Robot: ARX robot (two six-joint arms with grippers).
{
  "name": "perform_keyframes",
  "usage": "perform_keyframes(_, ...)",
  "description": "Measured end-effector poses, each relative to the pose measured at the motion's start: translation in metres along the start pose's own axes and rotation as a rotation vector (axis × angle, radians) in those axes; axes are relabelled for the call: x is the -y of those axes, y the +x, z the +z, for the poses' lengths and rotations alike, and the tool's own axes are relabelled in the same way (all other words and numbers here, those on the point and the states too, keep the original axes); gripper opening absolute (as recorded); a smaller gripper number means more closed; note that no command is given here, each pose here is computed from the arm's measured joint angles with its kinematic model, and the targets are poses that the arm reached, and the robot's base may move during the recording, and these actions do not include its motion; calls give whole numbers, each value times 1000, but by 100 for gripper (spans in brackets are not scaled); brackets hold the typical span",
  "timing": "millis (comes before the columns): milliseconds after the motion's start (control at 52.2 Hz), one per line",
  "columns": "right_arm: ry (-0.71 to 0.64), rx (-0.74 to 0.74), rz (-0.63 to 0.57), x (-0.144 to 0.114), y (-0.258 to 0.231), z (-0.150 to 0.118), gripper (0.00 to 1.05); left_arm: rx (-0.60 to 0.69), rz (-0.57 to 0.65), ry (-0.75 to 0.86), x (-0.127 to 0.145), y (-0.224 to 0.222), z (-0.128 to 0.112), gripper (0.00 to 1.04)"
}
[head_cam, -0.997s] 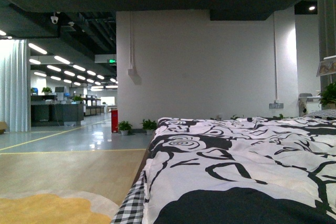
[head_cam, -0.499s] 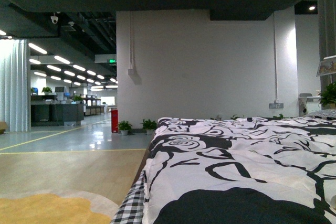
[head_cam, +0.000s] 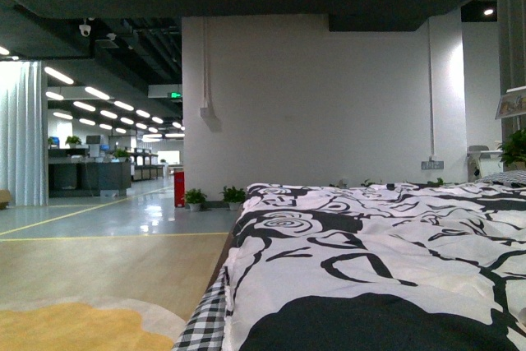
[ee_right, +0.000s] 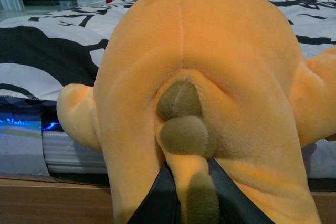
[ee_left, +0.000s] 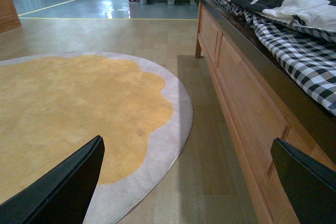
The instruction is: Put away toys
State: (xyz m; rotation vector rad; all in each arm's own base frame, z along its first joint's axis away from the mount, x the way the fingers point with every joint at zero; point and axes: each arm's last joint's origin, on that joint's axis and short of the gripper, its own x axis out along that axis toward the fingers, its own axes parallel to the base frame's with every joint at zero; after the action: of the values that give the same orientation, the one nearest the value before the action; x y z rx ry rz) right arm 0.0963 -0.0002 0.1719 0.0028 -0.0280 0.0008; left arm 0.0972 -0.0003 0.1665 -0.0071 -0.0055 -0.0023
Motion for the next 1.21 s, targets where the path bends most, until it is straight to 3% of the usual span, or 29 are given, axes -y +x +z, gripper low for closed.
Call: perform_keyframes(1208, 0, -24, -5, 0, 1, -4, 6, 0, 11, 0, 0, 0, 0, 98)
